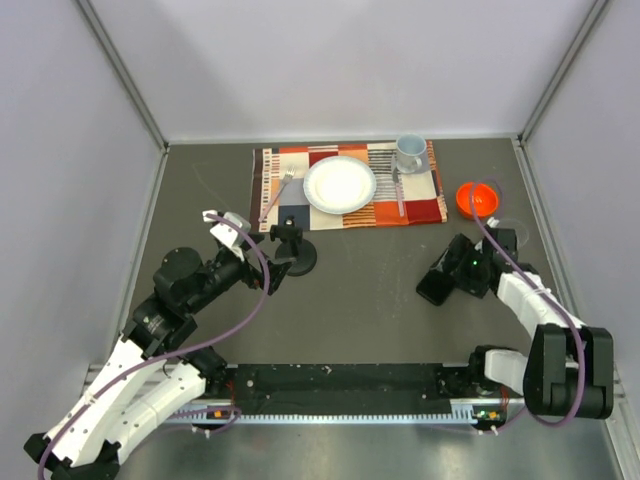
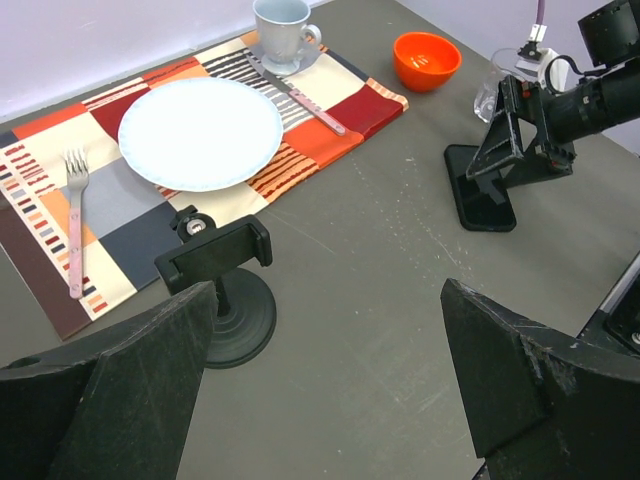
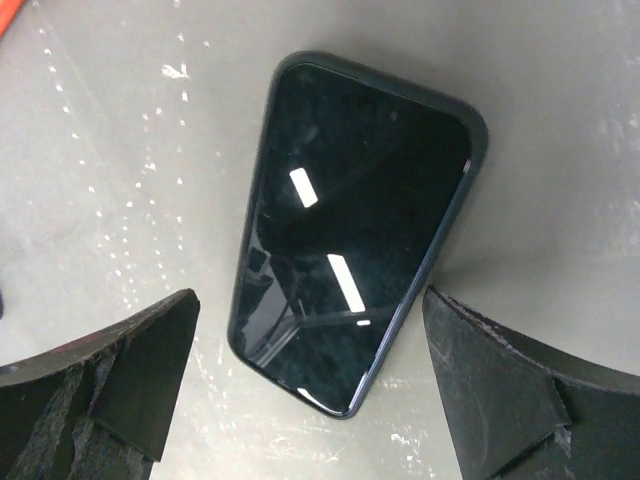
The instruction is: Place the phone on the phone stand
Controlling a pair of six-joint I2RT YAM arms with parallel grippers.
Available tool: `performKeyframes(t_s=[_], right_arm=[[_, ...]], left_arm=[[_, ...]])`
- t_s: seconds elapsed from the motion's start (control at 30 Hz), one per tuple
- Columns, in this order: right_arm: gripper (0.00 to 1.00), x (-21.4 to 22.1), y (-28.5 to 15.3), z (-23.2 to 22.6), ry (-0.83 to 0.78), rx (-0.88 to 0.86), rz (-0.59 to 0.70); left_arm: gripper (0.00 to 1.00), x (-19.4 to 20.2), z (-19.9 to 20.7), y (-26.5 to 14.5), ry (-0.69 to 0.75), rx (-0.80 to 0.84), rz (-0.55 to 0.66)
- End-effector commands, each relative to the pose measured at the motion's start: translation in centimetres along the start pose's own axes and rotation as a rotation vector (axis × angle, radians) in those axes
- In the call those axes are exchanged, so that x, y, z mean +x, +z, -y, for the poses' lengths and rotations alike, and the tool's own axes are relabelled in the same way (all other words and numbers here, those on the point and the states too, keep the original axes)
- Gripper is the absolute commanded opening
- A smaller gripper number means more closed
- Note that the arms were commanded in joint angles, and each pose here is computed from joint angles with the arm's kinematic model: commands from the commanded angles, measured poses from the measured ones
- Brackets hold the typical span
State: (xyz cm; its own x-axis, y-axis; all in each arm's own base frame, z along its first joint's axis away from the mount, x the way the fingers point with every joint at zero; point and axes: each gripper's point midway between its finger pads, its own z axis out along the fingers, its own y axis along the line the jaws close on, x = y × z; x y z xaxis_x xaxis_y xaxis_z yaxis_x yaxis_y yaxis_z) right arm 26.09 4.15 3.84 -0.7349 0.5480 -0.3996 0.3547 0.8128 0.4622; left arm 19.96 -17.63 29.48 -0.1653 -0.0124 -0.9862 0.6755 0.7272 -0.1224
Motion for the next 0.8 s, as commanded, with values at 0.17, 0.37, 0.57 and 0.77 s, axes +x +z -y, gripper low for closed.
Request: performKeyframes(t_s=[0.17, 0.37, 0.57, 0.77], right_arm=[[0.99, -0.9, -2.1, 3.2, 0.138, 0.33, 0.011], [0.99, -1.8, -1.4, 1.4, 0.142, 0.404, 0.004], [0.99, -1.6, 0.4, 0.5, 0.135, 0.475, -0.032], [0.97, -0.6, 1.3, 1.2, 0.17, 0.577, -0.039]], left_arm=[[0.98, -0.2, -0.2, 0.7, 0.019, -0.001, 0.008], [0.98, 0.1, -0.5, 0.8, 0.023, -0.013, -0.003], [0.99, 0.3, -0.9, 0.9, 0.03, -0.037, -0.01], [0.98, 0.7, -0.6, 1.1, 0.031, -0.012, -0.025]])
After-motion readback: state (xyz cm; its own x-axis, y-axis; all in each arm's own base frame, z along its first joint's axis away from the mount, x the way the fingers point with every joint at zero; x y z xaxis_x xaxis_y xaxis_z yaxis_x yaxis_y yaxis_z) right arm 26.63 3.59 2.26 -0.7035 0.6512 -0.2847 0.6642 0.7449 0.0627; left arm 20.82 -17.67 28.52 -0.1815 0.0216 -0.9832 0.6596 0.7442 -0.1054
